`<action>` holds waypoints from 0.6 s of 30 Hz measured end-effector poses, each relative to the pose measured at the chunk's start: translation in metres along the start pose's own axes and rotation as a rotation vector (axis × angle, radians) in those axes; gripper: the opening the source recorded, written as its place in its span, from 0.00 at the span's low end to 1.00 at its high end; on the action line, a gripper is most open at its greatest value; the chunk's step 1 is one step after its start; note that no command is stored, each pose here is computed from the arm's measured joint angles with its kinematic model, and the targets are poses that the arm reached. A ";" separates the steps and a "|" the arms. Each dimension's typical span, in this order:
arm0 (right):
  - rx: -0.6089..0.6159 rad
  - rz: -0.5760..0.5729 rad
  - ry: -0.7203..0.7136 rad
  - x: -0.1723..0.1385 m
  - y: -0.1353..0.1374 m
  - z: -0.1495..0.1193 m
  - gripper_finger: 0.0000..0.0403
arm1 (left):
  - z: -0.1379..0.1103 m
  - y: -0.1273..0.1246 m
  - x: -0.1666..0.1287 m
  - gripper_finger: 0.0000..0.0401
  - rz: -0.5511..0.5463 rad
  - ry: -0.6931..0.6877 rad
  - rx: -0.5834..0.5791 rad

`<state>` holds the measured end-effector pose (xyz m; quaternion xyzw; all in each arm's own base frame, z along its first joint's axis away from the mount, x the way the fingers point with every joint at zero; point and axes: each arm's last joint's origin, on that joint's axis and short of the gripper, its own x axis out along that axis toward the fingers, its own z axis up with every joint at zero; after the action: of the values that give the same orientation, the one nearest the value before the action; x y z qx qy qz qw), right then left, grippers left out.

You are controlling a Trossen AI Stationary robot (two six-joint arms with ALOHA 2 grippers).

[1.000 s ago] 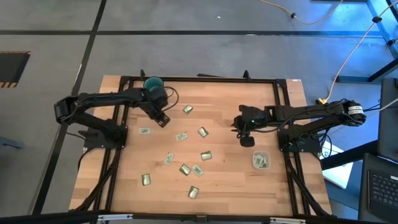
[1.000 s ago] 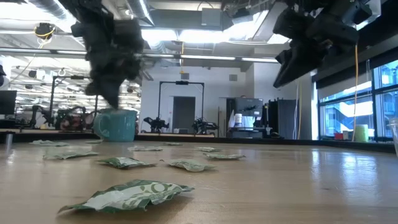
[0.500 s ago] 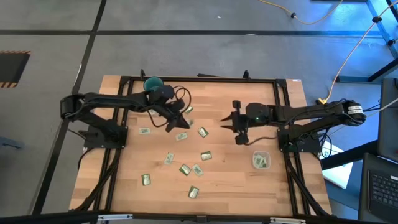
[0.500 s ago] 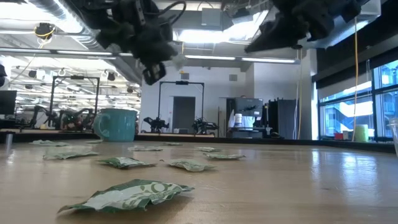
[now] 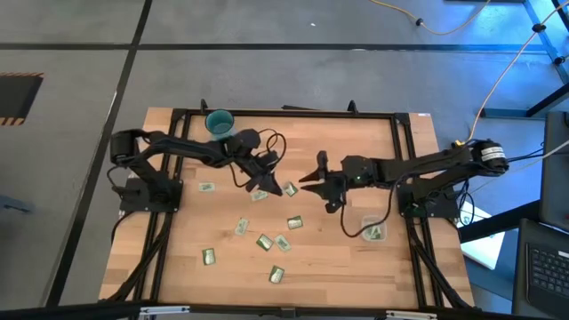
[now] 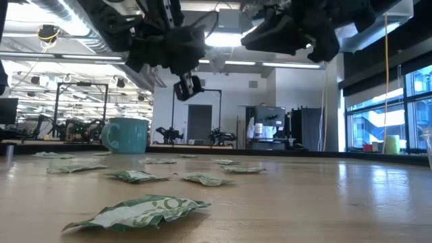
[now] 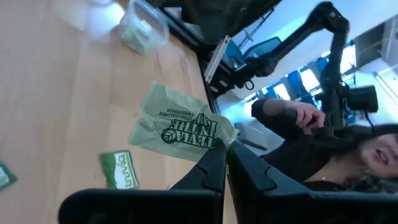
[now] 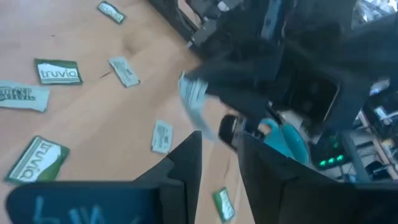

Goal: Pick and place items into bin
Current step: Put the white stevia packet into the transparent bin

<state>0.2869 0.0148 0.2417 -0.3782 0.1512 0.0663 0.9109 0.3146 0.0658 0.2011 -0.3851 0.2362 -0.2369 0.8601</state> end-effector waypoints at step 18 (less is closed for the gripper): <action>-0.031 0.080 0.038 0.042 0.006 0.001 0.26 | 0.000 0.007 0.005 0.02 -0.024 -0.001 -0.027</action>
<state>0.3249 0.0196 0.2247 -0.3873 0.1823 0.0977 0.8985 0.3195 0.0668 0.1948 -0.3996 0.2342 -0.2437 0.8521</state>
